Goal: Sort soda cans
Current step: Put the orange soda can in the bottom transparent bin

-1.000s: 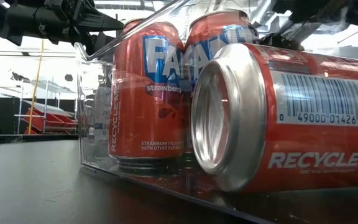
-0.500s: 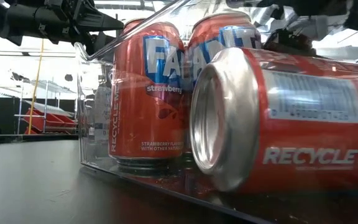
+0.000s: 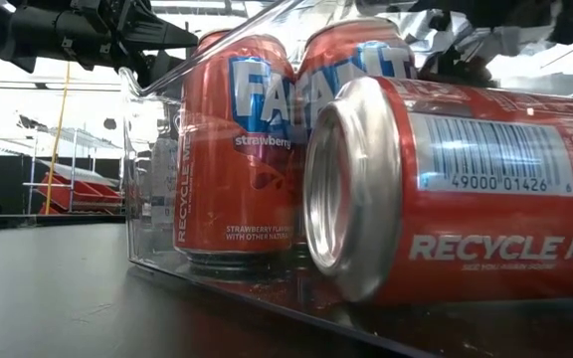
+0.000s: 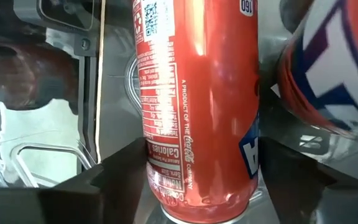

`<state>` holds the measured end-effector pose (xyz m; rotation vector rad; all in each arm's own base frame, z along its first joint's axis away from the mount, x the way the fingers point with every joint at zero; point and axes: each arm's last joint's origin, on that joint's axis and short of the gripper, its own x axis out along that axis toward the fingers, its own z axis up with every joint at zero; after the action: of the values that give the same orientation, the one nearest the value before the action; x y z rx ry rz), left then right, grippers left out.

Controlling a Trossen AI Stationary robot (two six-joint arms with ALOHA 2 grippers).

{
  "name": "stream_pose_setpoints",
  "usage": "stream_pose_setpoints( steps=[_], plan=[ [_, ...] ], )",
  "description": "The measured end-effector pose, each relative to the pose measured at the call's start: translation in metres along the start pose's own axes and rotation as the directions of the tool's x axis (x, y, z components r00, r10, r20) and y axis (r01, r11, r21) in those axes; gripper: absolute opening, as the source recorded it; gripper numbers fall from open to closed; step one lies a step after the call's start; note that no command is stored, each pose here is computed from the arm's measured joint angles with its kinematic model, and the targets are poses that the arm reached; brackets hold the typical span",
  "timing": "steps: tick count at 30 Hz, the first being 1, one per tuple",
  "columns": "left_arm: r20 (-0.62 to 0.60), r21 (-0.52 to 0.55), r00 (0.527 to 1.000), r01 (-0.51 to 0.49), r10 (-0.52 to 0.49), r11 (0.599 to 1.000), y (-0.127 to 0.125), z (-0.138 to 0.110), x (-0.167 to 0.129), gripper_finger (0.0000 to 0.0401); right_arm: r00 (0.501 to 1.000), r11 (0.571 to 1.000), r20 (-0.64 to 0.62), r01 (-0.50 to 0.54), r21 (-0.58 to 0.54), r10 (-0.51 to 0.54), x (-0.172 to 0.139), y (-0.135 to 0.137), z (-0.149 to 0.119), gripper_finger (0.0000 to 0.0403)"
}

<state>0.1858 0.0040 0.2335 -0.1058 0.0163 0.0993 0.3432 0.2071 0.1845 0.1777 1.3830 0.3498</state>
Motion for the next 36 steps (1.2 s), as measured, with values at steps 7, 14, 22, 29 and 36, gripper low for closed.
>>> stream_pose_setpoints(
  steps=[7,14,22,29,36],
  plan=[
    [0.000,-0.002,1.000,0.000,0.000,1.000,0.000,0.000,0.000,0.0281,0.999,1.000,-0.049,-0.006,-0.013,0.005,0.007,0.005,-0.004,0.0381],
    [0.002,0.004,1.000,0.000,0.000,1.000,0.000,0.000,0.000,0.0281,0.999,1.000,-0.030,0.019,-0.008,-0.019,0.010,0.006,-0.005,0.0387],
    [0.003,0.005,1.000,0.000,0.000,1.000,0.000,0.000,0.000,0.0281,0.999,0.999,-0.003,0.038,0.010,-0.038,0.017,0.000,-0.008,0.0374],
    [0.003,0.009,1.000,0.000,0.000,1.000,0.000,0.000,0.000,0.0281,0.995,0.986,0.041,0.087,0.141,-0.093,0.013,-0.012,0.001,0.0355],
    [0.003,0.008,1.000,0.001,-0.001,1.000,0.000,0.000,0.000,0.0281,0.991,0.928,0.110,0.030,0.371,-0.076,0.010,-0.015,0.010,0.0350]
  ],
)
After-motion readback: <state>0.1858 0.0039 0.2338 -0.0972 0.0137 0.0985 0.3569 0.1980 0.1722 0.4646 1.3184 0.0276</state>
